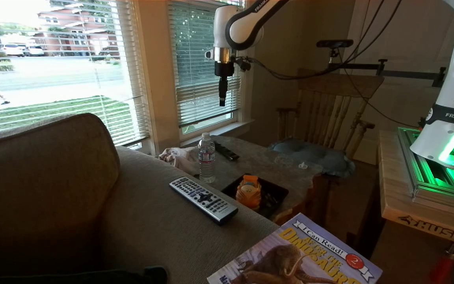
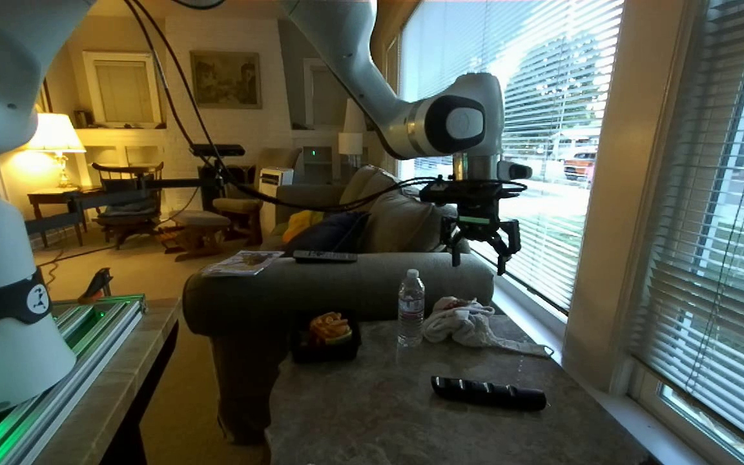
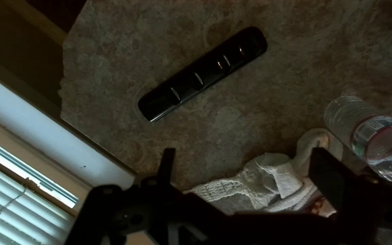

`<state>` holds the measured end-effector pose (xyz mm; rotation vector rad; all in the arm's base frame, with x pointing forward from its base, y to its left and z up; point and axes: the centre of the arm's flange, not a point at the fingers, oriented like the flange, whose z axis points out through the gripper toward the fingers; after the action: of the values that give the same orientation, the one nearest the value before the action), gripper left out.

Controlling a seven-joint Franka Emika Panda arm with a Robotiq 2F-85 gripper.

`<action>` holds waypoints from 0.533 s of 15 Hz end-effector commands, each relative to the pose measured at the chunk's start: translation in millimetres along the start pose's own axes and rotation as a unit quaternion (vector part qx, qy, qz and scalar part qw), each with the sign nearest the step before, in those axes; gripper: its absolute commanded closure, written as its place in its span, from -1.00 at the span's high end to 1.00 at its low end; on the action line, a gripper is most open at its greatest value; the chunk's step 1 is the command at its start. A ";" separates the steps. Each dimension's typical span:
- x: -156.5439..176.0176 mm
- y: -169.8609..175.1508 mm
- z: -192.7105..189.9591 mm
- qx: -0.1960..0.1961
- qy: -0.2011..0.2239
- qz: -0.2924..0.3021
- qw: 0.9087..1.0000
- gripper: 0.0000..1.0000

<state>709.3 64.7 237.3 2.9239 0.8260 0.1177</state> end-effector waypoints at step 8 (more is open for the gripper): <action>4.1 6.7 16.0 -0.014 -0.001 0.041 0.999 1.00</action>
<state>713.7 62.2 236.6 2.9229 0.8071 0.1217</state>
